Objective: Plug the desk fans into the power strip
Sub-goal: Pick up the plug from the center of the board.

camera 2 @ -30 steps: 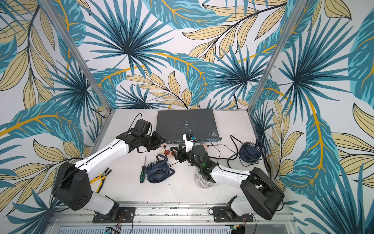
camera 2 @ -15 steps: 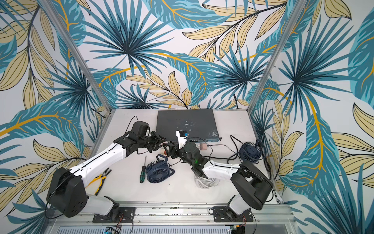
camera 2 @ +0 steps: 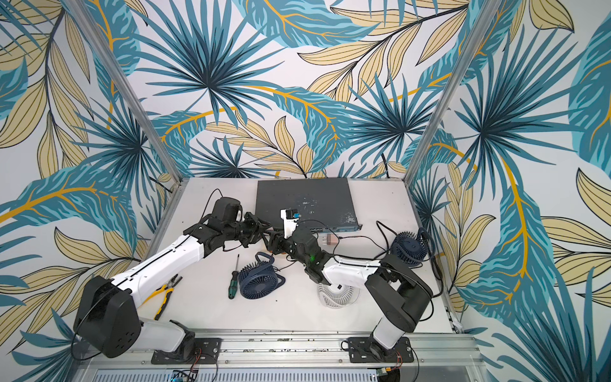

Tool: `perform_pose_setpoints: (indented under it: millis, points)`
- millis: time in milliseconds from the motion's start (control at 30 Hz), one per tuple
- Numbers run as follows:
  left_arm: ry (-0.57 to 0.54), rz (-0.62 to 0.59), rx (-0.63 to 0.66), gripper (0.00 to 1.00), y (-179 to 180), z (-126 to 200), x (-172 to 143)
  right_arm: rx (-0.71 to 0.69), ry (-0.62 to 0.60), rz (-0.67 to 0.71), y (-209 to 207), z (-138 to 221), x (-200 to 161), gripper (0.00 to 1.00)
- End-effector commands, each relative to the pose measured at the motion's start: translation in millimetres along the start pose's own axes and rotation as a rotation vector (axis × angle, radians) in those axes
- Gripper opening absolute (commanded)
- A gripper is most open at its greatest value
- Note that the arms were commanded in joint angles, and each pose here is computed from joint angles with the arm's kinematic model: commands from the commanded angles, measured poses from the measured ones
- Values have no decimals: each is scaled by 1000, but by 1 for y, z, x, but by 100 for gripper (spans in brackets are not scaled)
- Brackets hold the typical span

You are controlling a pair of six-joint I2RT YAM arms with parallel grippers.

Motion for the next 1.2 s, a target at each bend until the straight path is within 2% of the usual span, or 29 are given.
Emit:
perform_pose_setpoints:
  millis: [0, 167, 233, 300, 433, 500, 667, 800, 967, 1067, 1167]
  points:
    - [42, -18, -53, 22, -9, 5, -10, -19, -16, -8, -1, -5, 1, 60]
    - [19, -59, -37, 23, -7, 7, -8, -40, -36, -1, -2, -7, 6, 43]
    - [-16, -100, 22, 30, 2, 8, -5, -58, -36, 0, -5, -6, 5, 35]
    - [-59, -163, 86, 55, 11, 10, 1, -73, -27, 4, -8, -4, 2, 30]
    - [-93, -270, 141, 85, 19, 16, 7, -107, 2, 5, -17, 9, -4, 30]
    - [-120, -340, 177, 97, 20, 22, 9, -118, 25, 4, -21, 18, -6, 29]
    - [-180, -541, 265, 100, 23, 35, 18, -125, 143, -7, -31, 39, -8, 29]
    - [-172, -829, 279, 100, 17, 41, 19, -141, 248, 8, -35, 57, 2, 30]
    - [-64, -1333, 64, 100, -3, 44, -22, -118, 378, -23, -39, 77, 16, 30]
    - [-50, -1522, -8, 100, -11, 52, -48, -72, 448, -46, -34, 83, 21, 30]
    - [-55, -1725, 12, 100, -9, 56, -71, -16, 513, -69, -27, 86, 22, 30]
Point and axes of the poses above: each gripper's point midway between its finger pads, its own z axis back along the fingers, its own y axis along the line the jaws close on, x = y × z, the point moved 6 cm from there along z, back along the fingers
